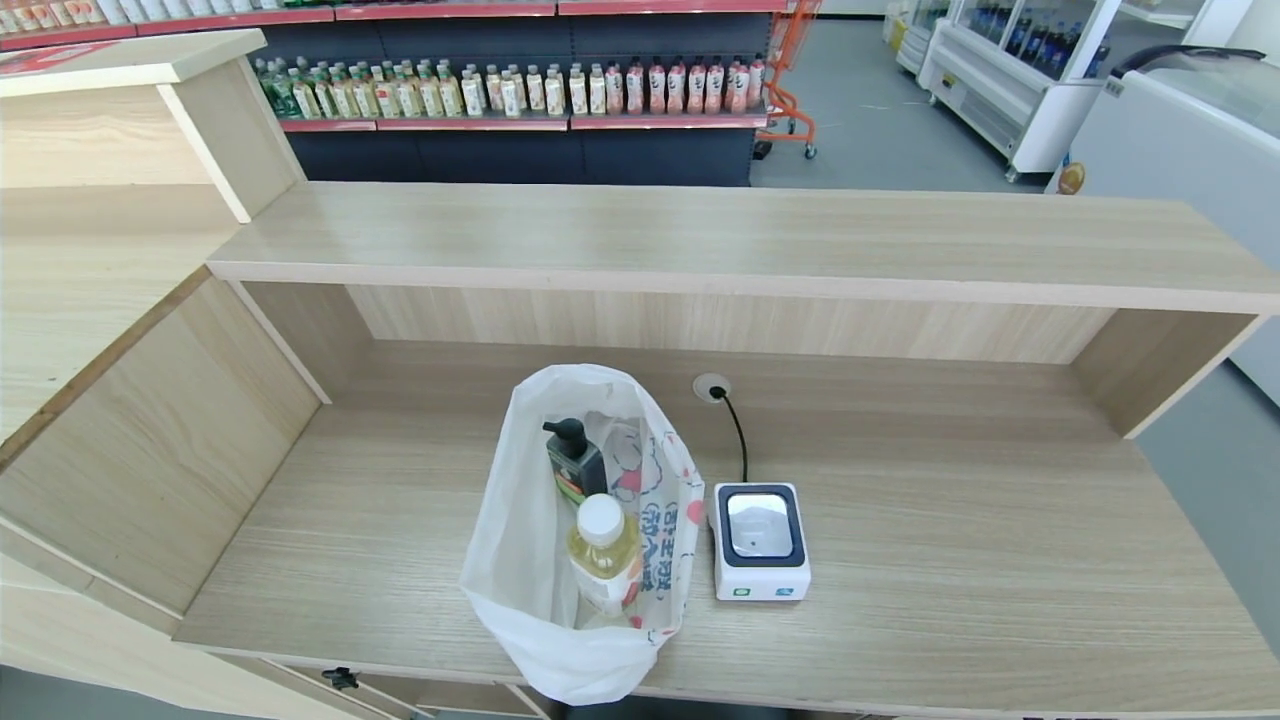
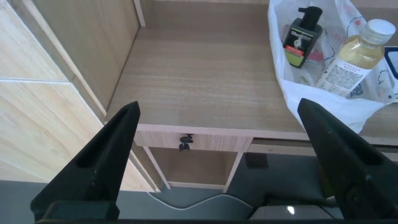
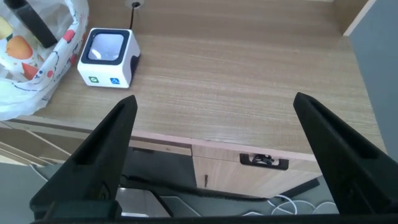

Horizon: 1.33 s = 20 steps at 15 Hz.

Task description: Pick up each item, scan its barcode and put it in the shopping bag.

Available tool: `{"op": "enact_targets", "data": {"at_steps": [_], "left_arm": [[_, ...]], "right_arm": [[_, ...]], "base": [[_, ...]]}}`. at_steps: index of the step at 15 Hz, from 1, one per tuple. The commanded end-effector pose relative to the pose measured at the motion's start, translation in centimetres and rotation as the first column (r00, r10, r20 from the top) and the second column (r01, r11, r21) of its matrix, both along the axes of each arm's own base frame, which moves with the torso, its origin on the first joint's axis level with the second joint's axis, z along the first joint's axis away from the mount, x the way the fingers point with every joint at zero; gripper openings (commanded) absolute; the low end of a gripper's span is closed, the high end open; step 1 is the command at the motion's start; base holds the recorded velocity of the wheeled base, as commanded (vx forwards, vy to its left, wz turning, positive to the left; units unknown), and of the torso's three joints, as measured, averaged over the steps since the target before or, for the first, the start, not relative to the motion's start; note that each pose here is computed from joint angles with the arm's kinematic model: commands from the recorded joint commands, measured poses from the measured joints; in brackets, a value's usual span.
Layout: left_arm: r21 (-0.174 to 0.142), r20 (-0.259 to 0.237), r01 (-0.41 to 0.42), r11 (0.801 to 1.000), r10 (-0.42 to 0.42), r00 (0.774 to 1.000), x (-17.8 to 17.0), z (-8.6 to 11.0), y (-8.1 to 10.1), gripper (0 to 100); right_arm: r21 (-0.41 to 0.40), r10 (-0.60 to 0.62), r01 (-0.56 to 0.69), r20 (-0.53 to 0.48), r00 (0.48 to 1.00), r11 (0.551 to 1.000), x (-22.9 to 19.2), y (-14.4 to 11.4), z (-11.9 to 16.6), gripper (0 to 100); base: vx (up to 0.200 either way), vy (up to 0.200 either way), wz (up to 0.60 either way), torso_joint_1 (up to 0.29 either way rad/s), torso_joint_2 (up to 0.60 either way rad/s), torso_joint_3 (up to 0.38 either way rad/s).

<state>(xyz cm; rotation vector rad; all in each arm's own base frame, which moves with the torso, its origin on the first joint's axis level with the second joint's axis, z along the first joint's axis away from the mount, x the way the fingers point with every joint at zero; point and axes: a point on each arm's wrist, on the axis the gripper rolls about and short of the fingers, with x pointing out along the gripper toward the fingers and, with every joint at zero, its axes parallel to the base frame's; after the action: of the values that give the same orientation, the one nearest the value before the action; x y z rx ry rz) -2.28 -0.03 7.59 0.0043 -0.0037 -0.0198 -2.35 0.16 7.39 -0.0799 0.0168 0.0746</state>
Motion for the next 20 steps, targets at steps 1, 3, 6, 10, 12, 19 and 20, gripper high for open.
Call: {"op": "enact_targets", "data": {"at_steps": [1, 3, 6, 10, 12, 19, 20], "left_arm": [[0.000, -0.002, 0.000, 1.000, 0.000, 1.000, 0.01, 0.00, 0.00, 100], [-0.003, -0.002, 0.000, 1.000, 0.000, 1.000, 0.01, 0.00, 0.00, 100], [-0.003, -0.002, 0.000, 1.000, 0.000, 1.000, 0.01, 0.00, 0.00, 100], [-0.004, -0.002, 0.000, 1.000, 0.000, 1.000, 0.01, 0.00, 0.00, 100], [-0.004, -0.002, 0.000, 1.000, 0.000, 1.000, 0.01, 0.00, 0.00, 100], [-0.004, -0.002, 0.000, 1.000, 0.000, 1.000, 0.01, 0.00, 0.00, 100], [-0.004, -0.002, 0.000, 1.000, 0.000, 1.000, 0.01, 0.00, 0.00, 100]], "right_arm": [[-0.001, 0.000, 0.000, -0.003, 1.000, 1.000, 0.02, 0.00, 0.01, 100], [0.001, 0.000, 0.000, -0.003, 1.000, 1.000, 0.02, 0.00, 0.01, 100], [0.012, 0.000, 0.000, -0.004, 1.000, 1.000, 0.02, 0.00, 0.01, 100], [0.022, -0.002, 0.002, -0.003, 1.000, 1.000, 0.02, 0.00, 0.02, 100], [0.022, -0.002, 0.002, -0.005, 1.000, 1.000, 0.02, 0.00, 0.01, 100], [0.022, -0.002, 0.002, -0.005, 1.000, 1.000, 0.02, 0.00, 0.01, 100], [0.022, -0.002, 0.002, -0.005, 1.000, 1.000, 0.02, 0.00, 0.01, 100]], "base": [[0.000, 0.000, 0.00, 0.000, 0.00, 0.000], [0.000, 0.000, 0.00, 0.000, 0.00, 0.000], [0.000, 0.000, 0.00, 0.000, 0.00, 0.000], [0.000, -0.150, 0.00, 0.003, 0.00, 0.001], [0.000, 0.000, 0.00, 0.000, 0.00, 0.000], [0.000, 0.000, 0.00, 0.000, 0.00, 0.000], [0.000, 0.000, 0.00, 0.000, 0.00, 0.000]]}}
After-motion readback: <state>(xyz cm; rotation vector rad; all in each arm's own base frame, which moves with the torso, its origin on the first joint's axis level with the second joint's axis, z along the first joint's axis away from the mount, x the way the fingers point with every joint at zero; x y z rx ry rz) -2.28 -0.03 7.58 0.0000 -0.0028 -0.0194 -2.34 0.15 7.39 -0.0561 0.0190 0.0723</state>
